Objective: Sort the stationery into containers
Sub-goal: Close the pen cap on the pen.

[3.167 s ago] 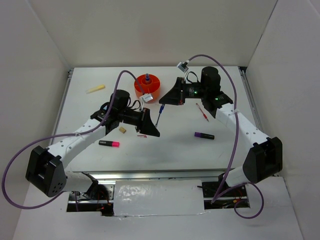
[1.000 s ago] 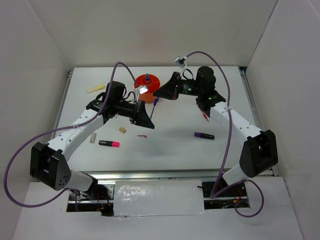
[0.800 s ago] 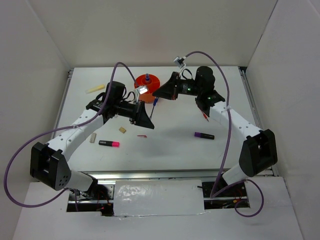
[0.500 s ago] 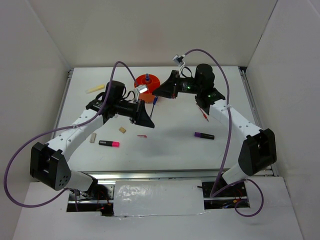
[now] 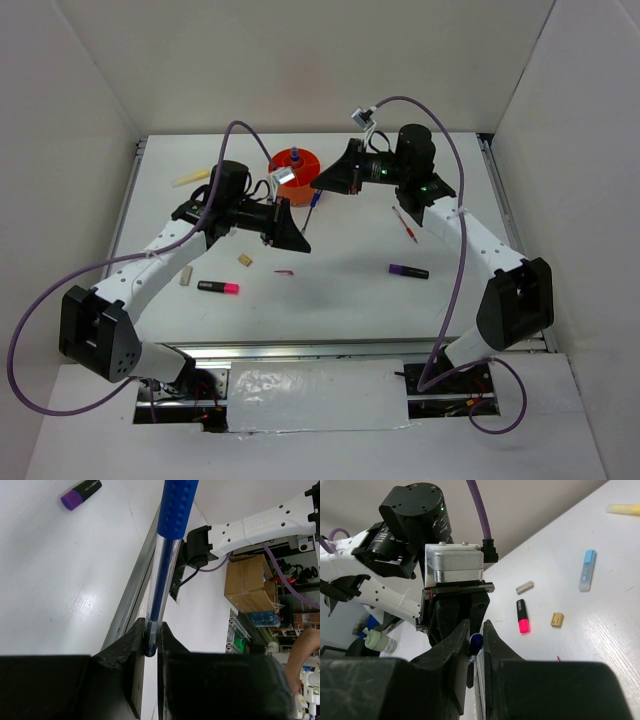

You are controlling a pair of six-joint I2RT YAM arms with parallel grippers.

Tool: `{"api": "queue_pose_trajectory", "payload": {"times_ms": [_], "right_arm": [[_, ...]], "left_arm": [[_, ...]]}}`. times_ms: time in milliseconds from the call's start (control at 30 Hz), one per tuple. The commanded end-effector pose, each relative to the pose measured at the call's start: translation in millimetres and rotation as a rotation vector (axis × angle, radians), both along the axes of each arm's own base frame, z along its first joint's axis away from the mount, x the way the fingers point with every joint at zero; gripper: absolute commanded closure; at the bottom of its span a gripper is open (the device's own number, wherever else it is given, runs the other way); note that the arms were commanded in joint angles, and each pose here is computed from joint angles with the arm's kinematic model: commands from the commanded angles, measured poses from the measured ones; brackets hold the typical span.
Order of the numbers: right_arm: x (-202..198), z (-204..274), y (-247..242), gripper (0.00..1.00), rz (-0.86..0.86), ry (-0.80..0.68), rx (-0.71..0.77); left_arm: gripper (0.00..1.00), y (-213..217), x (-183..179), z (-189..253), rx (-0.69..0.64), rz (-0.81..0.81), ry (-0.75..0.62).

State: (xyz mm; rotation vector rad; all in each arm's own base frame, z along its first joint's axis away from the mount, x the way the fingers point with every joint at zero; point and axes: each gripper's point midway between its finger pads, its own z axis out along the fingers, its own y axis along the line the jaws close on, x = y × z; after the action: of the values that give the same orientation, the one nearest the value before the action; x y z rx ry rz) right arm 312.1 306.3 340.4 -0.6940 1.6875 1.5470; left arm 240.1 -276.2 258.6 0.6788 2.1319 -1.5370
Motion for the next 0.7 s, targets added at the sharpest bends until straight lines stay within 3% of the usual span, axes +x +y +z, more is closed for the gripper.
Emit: {"api": "queue_pose_trajectory", "payload": {"times_ms": [0, 433, 667], "right_arm": [[-89, -46, 4, 1.00, 0.407, 0.315, -0.079], [-73, -30, 0, 1.00, 0.347, 0.312, -0.042], [-43, -7, -18, 1.00, 0.248, 0.283, 0.006]], "left_arm": [[0.85, -2, 50, 107, -0.208, 0.135, -0.456], [0.83, -7, 43, 90, -0.199, 0.118, -0.419], [0.80, -10, 35, 75, -0.183, 0.095, -0.389]]}}
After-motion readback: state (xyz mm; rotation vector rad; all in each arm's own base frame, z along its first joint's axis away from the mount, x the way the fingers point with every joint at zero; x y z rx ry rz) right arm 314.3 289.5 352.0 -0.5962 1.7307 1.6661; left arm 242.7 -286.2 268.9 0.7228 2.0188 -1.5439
